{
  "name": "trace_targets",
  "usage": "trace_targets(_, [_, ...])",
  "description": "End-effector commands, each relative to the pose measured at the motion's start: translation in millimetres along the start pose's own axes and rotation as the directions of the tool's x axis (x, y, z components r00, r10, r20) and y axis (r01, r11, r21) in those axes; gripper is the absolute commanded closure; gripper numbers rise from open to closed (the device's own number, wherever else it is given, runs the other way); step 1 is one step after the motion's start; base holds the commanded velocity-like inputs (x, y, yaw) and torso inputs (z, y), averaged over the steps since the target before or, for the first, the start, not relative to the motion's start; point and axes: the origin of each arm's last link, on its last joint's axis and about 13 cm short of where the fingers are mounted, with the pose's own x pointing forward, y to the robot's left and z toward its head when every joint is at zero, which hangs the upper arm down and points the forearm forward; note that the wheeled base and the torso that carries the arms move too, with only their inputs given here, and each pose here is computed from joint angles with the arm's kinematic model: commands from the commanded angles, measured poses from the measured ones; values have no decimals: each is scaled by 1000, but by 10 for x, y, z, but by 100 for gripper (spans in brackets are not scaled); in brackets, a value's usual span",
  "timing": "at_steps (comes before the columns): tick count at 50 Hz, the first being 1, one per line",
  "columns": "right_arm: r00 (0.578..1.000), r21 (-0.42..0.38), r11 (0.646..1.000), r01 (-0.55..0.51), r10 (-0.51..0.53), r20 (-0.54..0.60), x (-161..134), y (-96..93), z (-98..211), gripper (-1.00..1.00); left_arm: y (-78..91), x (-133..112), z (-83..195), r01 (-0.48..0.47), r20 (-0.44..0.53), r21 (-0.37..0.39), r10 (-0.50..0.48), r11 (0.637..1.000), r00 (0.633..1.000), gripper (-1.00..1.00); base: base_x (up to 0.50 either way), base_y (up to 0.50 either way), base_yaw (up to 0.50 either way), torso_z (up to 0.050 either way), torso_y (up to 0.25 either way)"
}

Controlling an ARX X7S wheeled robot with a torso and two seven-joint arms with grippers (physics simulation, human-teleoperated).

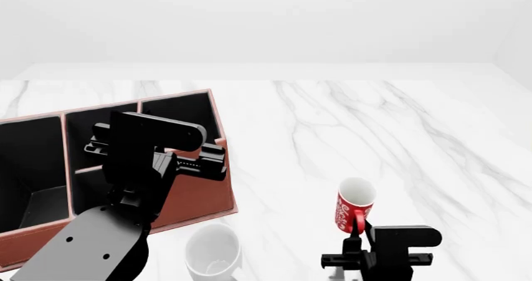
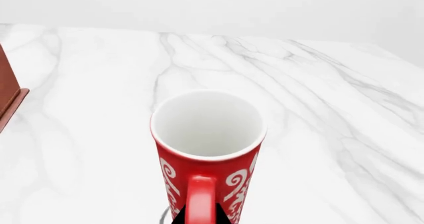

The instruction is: Pick up the red mug and place it to the right of the caddy.

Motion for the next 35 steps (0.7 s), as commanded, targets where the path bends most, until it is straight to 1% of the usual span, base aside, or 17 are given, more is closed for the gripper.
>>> trace_targets(1, [982, -52, 998, -28, 37, 186, 98, -56, 427, 100, 15, 14, 16, -2, 12, -19, 3, 1000, 1000, -100, 0, 0, 0, 0, 0])
trace_targets(3, [976, -49, 997, -62, 71, 204, 129, -52, 519, 100, 17, 15, 18, -3, 12, -19, 3, 1000, 1000, -100, 0, 0, 0, 0, 0])
trace_targets(5, [967, -65, 993, -94, 107, 233, 189, -38, 641, 100, 20, 19, 22, -3, 13, -20, 4, 1000, 1000, -100, 0, 0, 0, 0, 0])
trace_targets(7, [966, -52, 990, -132, 141, 218, 281, -18, 746, 100, 22, 19, 23, -3, 13, -19, 4, 1000, 1000, -100, 0, 0, 0, 0, 5])
trace_targets(9, [963, -58, 987, -150, 159, 218, 352, 10, 798, 100, 23, 15, 27, -3, 14, -20, 3, 1000, 1000, -100, 0, 0, 0, 0, 0])
trace_targets(10, [958, -65, 982, -178, 188, 216, 408, 43, 827, 100, 25, 17, 26, -3, 14, -21, 3, 1000, 1000, -100, 0, 0, 0, 0, 0])
trace_targets(12, [957, -79, 979, -188, 201, 210, 490, 94, 849, 100, 25, 20, 25, -3, 14, -21, 3, 1000, 1000, -100, 0, 0, 0, 0, 0])
trace_targets(13, [953, -85, 972, -221, 233, 192, 578, 152, 867, 100, 23, 23, 25, -2, 13, -19, 3, 1000, 1000, -100, 0, 0, 0, 0, 0])
trace_targets(15, [952, -96, 968, -232, 246, 184, 674, 226, 875, 100, 20, 24, 27, 0, 13, -17, 0, 1000, 1000, -100, 0, 0, 0, 0, 0])
trace_targets(16, [947, -100, 960, -261, 275, 163, 738, 288, 890, 100, 20, 26, 29, 0, 13, -16, 1, 1000, 1000, -100, 0, 0, 0, 0, 0])
trace_targets(17, [948, -118, 959, -256, 273, 164, 792, 338, 893, 100, 20, 28, 33, 0, 13, -16, 0, 1000, 1000, -100, 0, 0, 0, 0, 0])
trace_targets(19, [934, -112, 943, -313, 327, 140, 847, 415, 901, 100, 19, 28, 40, 1, 14, -14, 0, 1000, 1000, -100, 0, 0, 0, 0, 0])
trace_targets(21, [929, -135, 933, -333, 349, 126, 928, 522, 883, 100, 19, 32, 41, 2, 13, -12, -2, 1000, 1000, -100, 0, 0, 0, 0, 0])
trace_targets(25, [928, -134, 929, -344, 358, 100, 1071, 691, 843, 100, 20, 39, 40, 2, 13, -11, -2, 1000, 1000, -100, 0, 0, 0, 0, 0])
trace_targets(30, [927, -124, 925, -358, 368, 74, 1181, 823, 788, 100, 14, 44, 39, 5, 12, -10, -5, 1000, 1000, -100, 0, 0, 0, 0, 2])
trace_targets(34, [927, -123, 926, -356, 366, 76, 1278, 921, 746, 100, 14, 44, 41, 4, 12, -8, -4, 1000, 1000, -100, 0, 0, 0, 0, 0])
trace_targets(35, [926, -111, 926, -360, 370, 79, 1306, 947, 742, 100, 15, 42, 43, 5, 13, -7, -5, 1000, 1000, -100, 0, 0, 0, 0, 0])
